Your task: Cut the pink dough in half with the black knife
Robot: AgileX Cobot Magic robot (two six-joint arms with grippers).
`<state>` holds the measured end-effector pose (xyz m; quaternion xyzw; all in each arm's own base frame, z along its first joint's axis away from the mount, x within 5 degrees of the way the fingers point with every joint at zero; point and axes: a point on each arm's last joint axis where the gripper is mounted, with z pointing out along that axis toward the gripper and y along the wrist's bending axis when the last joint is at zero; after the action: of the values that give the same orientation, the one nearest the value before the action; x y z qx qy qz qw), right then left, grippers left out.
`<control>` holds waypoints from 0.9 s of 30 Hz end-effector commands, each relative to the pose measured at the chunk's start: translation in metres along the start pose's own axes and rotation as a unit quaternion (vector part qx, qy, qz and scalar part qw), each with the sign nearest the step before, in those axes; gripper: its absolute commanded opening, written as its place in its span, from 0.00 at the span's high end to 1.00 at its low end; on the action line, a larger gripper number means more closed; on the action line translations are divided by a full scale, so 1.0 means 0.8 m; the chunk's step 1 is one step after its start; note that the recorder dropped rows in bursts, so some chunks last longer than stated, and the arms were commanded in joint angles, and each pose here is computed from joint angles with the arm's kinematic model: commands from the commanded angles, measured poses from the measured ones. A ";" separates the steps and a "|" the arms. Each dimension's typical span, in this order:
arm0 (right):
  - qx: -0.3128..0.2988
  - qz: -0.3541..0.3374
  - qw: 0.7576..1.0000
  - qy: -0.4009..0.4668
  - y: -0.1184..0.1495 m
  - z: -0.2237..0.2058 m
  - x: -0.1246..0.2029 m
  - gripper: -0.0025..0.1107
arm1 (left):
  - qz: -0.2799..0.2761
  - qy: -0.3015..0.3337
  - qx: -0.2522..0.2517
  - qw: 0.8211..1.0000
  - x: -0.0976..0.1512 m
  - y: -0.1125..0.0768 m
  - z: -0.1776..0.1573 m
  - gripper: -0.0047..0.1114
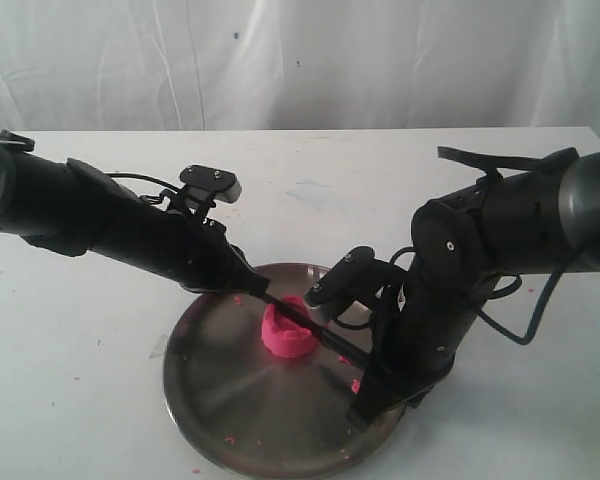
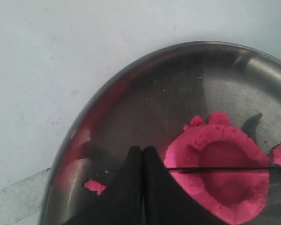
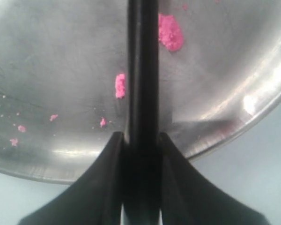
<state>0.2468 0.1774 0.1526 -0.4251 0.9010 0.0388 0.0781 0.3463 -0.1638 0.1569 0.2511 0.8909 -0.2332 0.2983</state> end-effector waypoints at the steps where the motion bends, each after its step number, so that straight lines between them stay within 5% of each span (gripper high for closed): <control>1: -0.003 0.003 1.000 -0.007 0.001 -0.001 -0.002 0.98 | -0.001 0.006 0.010 1.000 0.004 -0.001 0.005 0.96; 27: -0.001 0.003 1.000 -0.012 0.001 -0.001 -0.003 0.98 | -0.007 0.032 0.008 0.999 0.021 0.008 0.025 0.96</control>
<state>0.2466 0.1787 0.1527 -0.4174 0.9040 0.0466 0.0799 0.3501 -0.1642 0.1344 0.2464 0.8998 -0.2300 0.2768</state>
